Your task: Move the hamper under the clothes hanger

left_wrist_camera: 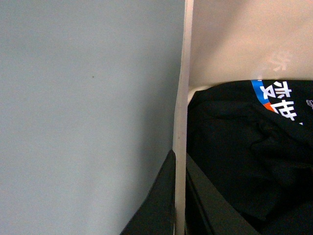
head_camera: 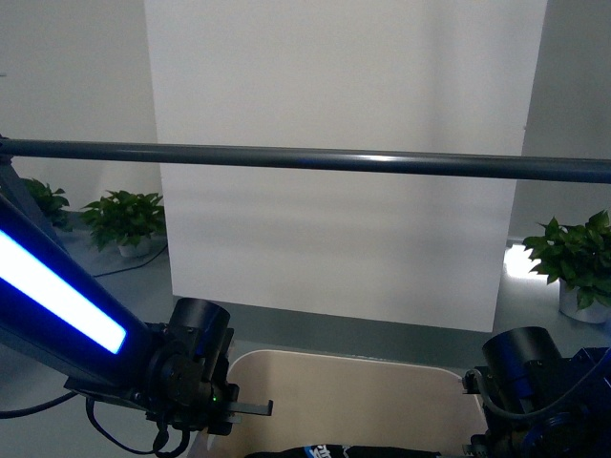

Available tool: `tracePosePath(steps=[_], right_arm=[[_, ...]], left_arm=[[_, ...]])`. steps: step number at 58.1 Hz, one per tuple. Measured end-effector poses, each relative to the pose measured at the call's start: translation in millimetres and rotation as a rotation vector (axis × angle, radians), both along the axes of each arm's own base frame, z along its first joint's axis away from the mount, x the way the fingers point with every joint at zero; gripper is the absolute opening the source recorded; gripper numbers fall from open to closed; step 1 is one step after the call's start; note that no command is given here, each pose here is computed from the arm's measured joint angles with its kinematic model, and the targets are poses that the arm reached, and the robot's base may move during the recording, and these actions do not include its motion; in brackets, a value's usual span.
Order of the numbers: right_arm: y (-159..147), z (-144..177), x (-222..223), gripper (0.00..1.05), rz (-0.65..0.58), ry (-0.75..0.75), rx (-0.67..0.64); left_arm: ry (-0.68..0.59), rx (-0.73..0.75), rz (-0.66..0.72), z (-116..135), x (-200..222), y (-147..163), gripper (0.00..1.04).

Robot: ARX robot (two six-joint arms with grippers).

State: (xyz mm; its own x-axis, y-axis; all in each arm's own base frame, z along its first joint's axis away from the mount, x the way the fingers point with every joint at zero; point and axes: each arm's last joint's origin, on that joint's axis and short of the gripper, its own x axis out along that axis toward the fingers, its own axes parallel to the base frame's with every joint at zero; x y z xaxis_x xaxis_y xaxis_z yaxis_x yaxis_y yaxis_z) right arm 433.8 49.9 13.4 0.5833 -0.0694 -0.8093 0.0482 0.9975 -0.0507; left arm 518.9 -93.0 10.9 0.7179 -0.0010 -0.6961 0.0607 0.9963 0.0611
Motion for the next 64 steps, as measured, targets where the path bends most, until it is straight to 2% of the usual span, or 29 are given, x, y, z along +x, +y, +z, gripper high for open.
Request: tracePosePath(steps=[25,30,33,52,64], right_arm=[[1.5,-0.2,-0.3,0.03,0.003,-0.003,0.011],[2.2,-4.1,-2.6,0.03,-0.038,-0.148,0.114],[2.3,-4.8,-1.8,0.03,-0.048,-0.167,0.133],[9.1,-17.6,-5.9,0.03,-0.065,-0.135,0.163],[14.3,-32.0,-13.9,0.03,-0.069,-0.099,0.176]], left_arm=[[0.01,-0.018,0.014,-0.4,0.0,2.4,0.04],[0.072,-0.082,0.069,-1.7,-2.3,2.4,0.04],[0.09,-0.095,0.091,-2.3,-3.2,3.4,0.04],[0.098,-0.092,0.101,-3.4,-2.5,4.0,0.04],[0.115,-0.081,0.103,-24.3,3.1,2.8,0.04]])
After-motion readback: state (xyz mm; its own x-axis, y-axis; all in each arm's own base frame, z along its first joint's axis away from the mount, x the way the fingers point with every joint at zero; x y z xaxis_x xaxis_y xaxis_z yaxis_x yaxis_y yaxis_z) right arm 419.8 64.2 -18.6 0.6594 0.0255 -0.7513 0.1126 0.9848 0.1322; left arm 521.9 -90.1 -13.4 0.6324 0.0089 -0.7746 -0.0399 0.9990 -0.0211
